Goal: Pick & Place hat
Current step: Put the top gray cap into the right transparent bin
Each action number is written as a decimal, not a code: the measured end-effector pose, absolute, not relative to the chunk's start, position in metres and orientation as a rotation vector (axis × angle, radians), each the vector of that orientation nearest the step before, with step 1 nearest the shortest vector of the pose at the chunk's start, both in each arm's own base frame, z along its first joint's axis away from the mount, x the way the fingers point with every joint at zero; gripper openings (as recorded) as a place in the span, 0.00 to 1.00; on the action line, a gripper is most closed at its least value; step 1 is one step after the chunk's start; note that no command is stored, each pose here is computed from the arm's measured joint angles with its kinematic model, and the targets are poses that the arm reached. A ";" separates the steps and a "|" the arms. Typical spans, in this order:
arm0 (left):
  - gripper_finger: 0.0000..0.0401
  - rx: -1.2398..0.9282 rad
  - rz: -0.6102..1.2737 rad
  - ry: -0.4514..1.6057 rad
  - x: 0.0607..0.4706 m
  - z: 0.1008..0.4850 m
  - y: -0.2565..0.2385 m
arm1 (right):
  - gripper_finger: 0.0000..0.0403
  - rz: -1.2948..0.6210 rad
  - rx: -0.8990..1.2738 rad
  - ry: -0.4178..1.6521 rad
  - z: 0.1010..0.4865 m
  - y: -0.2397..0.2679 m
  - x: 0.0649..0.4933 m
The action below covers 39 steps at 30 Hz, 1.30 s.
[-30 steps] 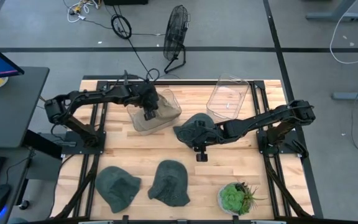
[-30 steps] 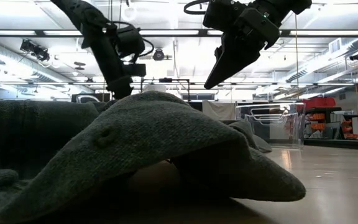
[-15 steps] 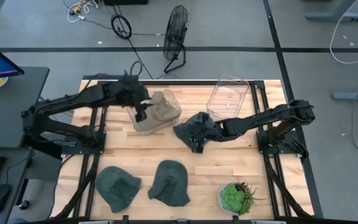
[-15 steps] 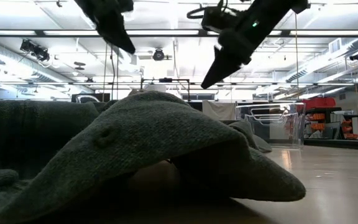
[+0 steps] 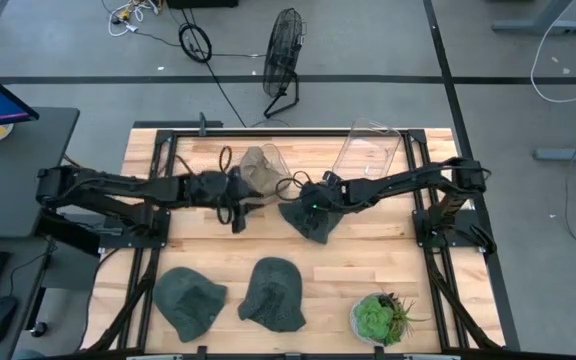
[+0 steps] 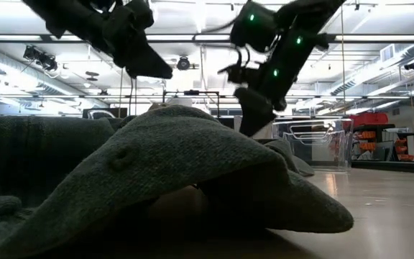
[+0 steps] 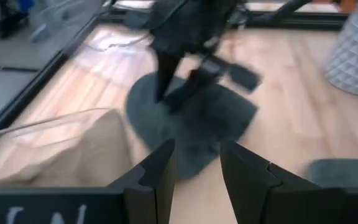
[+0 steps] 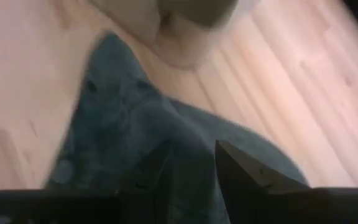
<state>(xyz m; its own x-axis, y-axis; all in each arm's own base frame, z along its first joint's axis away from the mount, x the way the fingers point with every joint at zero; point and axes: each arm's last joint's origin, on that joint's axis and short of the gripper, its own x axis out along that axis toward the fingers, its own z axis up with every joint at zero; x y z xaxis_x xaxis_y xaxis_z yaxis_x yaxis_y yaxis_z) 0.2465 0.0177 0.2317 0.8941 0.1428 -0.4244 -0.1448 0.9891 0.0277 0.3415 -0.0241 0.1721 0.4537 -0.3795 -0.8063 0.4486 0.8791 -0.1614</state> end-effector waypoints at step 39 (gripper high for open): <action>0.33 0.024 0.112 0.474 0.251 0.204 -0.002 | 0.00 -0.460 -0.653 1.285 0.334 -0.010 0.229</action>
<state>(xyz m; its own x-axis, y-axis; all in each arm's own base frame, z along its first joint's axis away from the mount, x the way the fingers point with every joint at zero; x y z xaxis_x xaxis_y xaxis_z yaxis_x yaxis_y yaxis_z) 0.2506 -0.0023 0.2043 0.8837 0.1135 -0.4541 -0.1022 0.9935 0.0495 0.2293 -0.0096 0.3340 0.2333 -0.6489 -0.7242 -0.0415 0.7375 -0.6741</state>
